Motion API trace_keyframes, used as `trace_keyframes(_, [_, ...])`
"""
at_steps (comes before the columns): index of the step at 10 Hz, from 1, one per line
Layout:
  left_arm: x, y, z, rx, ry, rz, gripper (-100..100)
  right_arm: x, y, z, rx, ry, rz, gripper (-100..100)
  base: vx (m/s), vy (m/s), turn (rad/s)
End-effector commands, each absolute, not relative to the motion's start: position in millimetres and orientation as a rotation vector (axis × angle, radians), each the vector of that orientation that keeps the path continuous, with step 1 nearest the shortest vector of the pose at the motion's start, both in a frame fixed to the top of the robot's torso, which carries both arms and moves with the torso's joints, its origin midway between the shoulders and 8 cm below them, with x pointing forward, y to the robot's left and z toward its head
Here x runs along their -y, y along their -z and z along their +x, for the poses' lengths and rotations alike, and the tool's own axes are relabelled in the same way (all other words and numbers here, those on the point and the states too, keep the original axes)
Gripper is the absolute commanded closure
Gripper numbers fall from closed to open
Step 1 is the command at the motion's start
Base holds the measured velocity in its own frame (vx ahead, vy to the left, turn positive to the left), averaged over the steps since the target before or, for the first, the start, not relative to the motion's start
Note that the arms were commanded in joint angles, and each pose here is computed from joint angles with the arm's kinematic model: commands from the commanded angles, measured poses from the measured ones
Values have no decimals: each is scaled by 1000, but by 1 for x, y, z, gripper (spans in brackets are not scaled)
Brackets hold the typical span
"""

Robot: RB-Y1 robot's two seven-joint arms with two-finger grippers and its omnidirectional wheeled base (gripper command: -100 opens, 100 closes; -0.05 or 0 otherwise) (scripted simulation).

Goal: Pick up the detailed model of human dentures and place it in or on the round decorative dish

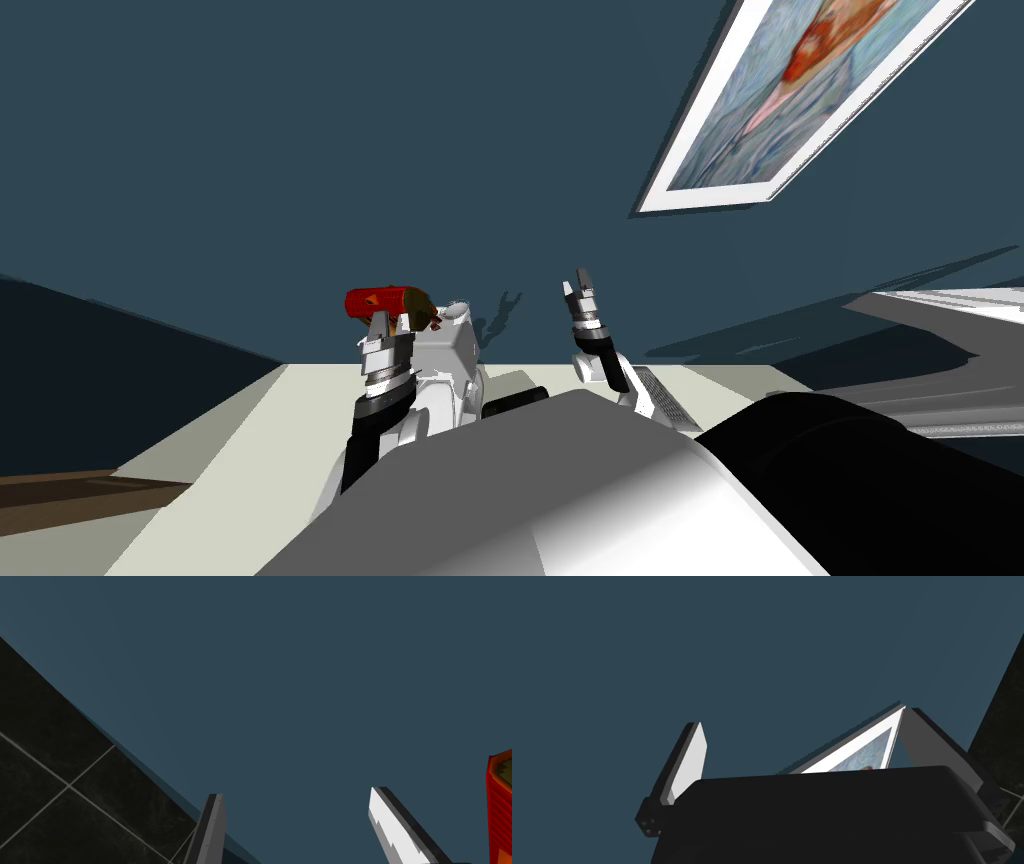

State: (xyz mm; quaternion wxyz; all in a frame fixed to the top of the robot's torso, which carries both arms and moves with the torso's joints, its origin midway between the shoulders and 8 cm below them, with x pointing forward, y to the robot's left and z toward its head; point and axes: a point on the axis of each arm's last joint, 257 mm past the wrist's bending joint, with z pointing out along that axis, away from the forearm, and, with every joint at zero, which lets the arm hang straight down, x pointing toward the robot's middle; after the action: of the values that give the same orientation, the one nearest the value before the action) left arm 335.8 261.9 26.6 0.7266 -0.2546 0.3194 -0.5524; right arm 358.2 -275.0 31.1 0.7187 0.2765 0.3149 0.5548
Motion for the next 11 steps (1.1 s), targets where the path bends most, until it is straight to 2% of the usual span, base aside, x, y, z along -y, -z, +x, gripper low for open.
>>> trace_keyframes(1, [-261,-21,338,-750,1209,-558,-100,275,-31,358,-696,-1227,612,0,13,-4,-18])
trace_keyframes(11, [-277,20,354,-978,1102,-647,-100,275,-31,358,-697,-1227,612,0,34,-6,-18])
